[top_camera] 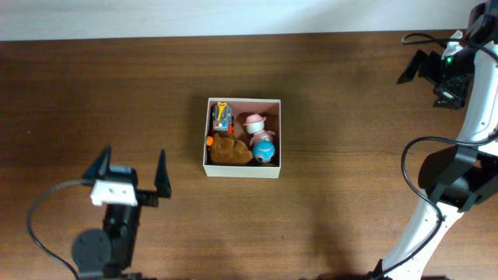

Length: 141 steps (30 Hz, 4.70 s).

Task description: Pack container

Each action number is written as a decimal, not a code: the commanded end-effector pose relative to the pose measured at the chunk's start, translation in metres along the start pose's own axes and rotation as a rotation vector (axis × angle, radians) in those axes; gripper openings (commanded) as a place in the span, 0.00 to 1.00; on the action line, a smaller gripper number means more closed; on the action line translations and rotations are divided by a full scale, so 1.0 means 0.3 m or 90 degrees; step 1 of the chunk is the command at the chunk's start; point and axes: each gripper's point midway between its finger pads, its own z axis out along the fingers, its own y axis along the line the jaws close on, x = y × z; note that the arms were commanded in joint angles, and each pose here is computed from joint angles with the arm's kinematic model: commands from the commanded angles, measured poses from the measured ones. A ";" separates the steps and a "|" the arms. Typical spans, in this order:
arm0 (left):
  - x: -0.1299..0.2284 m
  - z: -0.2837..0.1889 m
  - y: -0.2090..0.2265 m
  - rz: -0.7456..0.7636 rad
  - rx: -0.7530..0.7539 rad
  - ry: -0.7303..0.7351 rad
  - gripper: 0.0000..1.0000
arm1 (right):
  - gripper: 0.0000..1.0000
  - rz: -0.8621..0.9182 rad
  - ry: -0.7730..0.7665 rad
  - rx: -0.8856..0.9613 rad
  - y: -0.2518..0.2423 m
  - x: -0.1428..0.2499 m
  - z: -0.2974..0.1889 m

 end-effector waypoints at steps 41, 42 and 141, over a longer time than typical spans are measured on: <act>0.383 -0.080 -0.063 -0.007 0.034 0.091 1.00 | 0.99 -0.011 -0.004 -0.006 0.014 0.005 -0.013; 0.383 -0.080 -0.063 -0.007 0.034 0.091 1.00 | 0.99 -0.011 -0.004 -0.007 0.015 0.005 -0.013; 0.383 -0.080 -0.063 -0.007 0.034 0.091 1.00 | 0.99 -0.324 -1.002 -0.289 0.127 0.798 -0.325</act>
